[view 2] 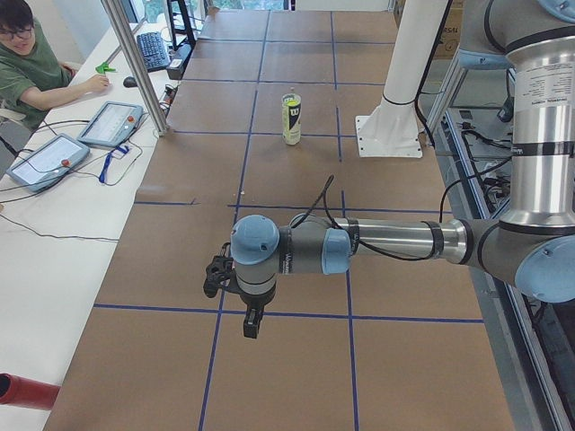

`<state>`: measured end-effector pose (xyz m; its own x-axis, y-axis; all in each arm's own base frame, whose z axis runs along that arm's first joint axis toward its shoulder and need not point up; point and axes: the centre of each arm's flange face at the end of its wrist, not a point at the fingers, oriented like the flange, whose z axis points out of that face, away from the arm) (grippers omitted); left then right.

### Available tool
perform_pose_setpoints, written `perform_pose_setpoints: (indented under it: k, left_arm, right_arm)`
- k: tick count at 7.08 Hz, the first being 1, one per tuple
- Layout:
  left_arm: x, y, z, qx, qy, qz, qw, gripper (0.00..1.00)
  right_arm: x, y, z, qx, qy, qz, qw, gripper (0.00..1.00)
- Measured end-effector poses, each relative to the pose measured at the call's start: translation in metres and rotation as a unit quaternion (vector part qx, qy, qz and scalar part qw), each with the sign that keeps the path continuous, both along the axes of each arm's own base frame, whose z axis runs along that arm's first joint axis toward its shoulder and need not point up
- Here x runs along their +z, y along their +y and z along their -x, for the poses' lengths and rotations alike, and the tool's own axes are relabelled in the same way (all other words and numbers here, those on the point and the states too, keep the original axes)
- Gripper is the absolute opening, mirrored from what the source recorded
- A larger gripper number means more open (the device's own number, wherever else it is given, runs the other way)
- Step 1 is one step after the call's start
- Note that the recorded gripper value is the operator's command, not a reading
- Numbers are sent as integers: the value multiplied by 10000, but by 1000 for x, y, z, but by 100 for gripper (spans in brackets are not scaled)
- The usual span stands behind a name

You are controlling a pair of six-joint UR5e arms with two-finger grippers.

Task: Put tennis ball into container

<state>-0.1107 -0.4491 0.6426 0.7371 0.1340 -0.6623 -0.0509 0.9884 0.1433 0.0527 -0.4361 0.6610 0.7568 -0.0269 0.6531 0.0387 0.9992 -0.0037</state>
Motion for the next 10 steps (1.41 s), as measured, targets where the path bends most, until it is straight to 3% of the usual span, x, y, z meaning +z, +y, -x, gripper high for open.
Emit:
perform_pose_setpoints:
  k: [10]
  left_arm:
    - [-9, -6, 0, 10, 23, -103, 9999, 100]
  right_arm:
    - [0, 0, 0, 0, 0, 2, 10000, 100]
